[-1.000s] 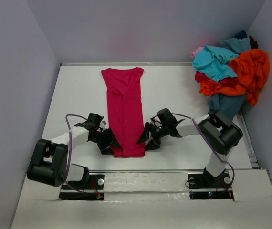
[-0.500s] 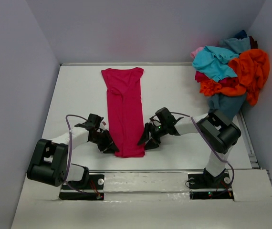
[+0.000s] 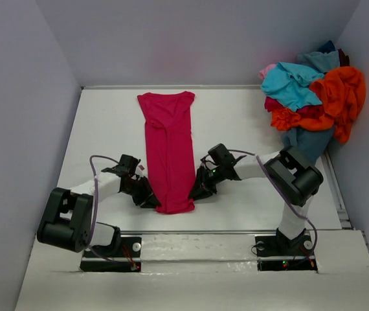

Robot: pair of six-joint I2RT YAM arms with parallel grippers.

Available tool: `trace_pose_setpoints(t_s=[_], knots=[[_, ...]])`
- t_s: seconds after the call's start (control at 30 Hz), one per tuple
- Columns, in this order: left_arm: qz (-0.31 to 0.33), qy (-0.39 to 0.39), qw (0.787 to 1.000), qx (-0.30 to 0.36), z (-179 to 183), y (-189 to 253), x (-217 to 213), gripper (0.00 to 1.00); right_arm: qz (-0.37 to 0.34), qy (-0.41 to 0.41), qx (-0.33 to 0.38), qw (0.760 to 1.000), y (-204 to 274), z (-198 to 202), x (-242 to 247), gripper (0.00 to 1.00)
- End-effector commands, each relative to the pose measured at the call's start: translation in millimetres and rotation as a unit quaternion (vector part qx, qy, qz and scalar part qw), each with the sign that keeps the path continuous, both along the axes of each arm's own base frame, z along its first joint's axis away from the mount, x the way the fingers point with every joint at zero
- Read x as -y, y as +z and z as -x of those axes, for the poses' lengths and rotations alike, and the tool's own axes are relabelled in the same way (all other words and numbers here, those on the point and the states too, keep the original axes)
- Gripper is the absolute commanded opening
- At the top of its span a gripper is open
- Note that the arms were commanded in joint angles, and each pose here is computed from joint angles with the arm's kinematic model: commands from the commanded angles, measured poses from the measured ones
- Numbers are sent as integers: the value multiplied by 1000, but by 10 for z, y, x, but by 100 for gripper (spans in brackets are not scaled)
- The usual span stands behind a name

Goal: Fold and stack the t-shirts
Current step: Fold the tshirt

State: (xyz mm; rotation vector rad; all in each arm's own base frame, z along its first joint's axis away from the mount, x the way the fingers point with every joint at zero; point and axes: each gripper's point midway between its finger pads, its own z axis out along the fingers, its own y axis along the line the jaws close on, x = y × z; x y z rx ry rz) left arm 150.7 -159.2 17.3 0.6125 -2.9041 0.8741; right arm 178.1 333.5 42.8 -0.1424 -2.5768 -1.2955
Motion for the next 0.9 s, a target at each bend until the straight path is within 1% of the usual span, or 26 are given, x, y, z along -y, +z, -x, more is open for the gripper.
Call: trace_pose_setpoints(t_s=[0.0, 0.07, 0.1, 0.2, 0.27, 0.3, 0.37, 0.57, 0.87], knots=[[5, -10, 1000, 14, -77, 64, 21, 24, 2, 4, -8, 1000, 20, -34, -7, 23], [7, -14, 1000, 19, -91, 83, 25, 23, 3, 7, -7, 1000, 17, -30, -4, 20], [7, -16, 1000, 23, -108, 102, 28, 21, 4, 8, -8, 1000, 21, -33, -5, 15], [-6, -23, 999, 35, -154, 127, -4, 16, 11, 13, -3, 1000, 17, -27, 15, 10], [-9, -25, 999, 37, -164, 139, -12, 12, 16, 16, 8, 1000, 16, -52, 20, 7], [-10, -28, 999, 42, -176, 150, -16, 9, 22, 18, 7, 1000, 13, -42, 36, 7], [-9, -30, 998, 45, -189, 162, -11, 6, 32, 19, 13, 999, -1, -57, 52, 7], [-8, -38, 998, 49, -137, 176, -24, 6, 44, 30, 25, 998, -12, -23, 116, 7], [8, -48, 998, 31, 120, 134, -39, 6, 44, 41, 19, 998, -22, 82, 183, 7]])
